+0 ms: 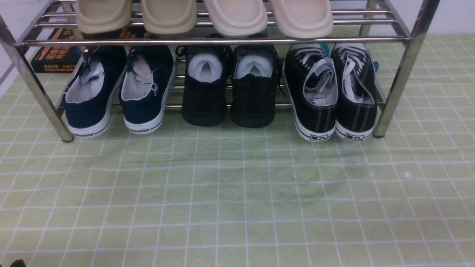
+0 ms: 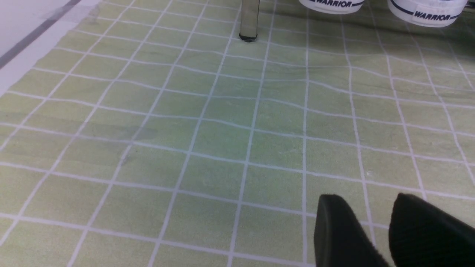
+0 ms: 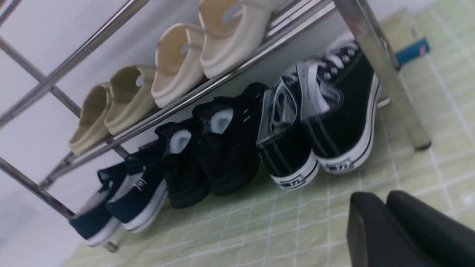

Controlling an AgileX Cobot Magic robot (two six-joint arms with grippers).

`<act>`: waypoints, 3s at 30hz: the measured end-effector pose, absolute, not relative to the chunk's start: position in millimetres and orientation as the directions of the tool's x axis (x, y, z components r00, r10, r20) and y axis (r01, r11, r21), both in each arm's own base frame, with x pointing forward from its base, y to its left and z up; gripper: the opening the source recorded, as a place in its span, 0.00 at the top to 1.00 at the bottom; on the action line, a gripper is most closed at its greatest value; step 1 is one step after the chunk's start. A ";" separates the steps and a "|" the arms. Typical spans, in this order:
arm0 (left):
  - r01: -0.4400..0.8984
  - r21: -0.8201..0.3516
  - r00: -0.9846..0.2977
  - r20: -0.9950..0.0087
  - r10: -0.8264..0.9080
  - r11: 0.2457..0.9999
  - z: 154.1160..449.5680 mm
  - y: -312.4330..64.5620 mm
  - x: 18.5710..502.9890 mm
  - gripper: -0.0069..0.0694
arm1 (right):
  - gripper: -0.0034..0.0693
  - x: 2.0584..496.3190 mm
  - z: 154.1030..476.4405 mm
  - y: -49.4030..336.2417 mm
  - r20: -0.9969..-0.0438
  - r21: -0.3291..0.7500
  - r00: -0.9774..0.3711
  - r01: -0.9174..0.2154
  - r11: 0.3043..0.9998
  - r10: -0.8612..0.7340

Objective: Take the shoes off the shelf with your hand from the green coffee tablecloth.

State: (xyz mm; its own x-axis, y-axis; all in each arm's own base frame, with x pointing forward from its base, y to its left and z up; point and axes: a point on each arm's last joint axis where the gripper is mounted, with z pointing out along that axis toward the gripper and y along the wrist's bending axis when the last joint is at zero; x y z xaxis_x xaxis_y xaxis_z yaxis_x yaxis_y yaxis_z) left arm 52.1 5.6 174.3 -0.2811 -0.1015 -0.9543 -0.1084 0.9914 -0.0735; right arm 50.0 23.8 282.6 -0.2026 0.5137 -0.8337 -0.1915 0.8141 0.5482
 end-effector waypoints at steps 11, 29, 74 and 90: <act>-0.108 -0.074 -0.281 -0.954 -0.101 0.991 174.3 5.6 52.1 0.59 | 0.96 160.5 295.7 40.0 -0.498 0.403 -0.861 -0.128 0.906 0.100; -0.108 -0.074 -0.281 -0.954 -0.101 0.991 174.3 5.6 52.1 0.59 | 0.63 288.5 336.4 170.6 -0.449 0.309 -0.815 -0.525 0.793 -0.365; -0.108 -0.074 -0.281 -0.954 -0.101 0.991 174.3 5.6 52.1 0.59 | 0.18 346.0 320.2 267.3 -0.605 0.029 -0.664 -0.571 0.820 -0.440; -0.108 -0.074 -0.281 -0.954 -0.101 0.991 174.3 5.6 52.1 0.59 | 0.20 366.0 282.9 248.1 -0.482 -0.175 -0.802 -0.307 0.936 -0.353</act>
State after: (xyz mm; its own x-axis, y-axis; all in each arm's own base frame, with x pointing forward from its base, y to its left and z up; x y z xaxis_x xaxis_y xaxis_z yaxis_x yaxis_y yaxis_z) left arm 52.1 5.6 174.3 -0.2811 -0.1015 -0.9543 -0.1084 0.9914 -0.0735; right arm 366.0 248.1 282.9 -0.8020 -0.3532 -0.4817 -0.3066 0.9355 -0.1755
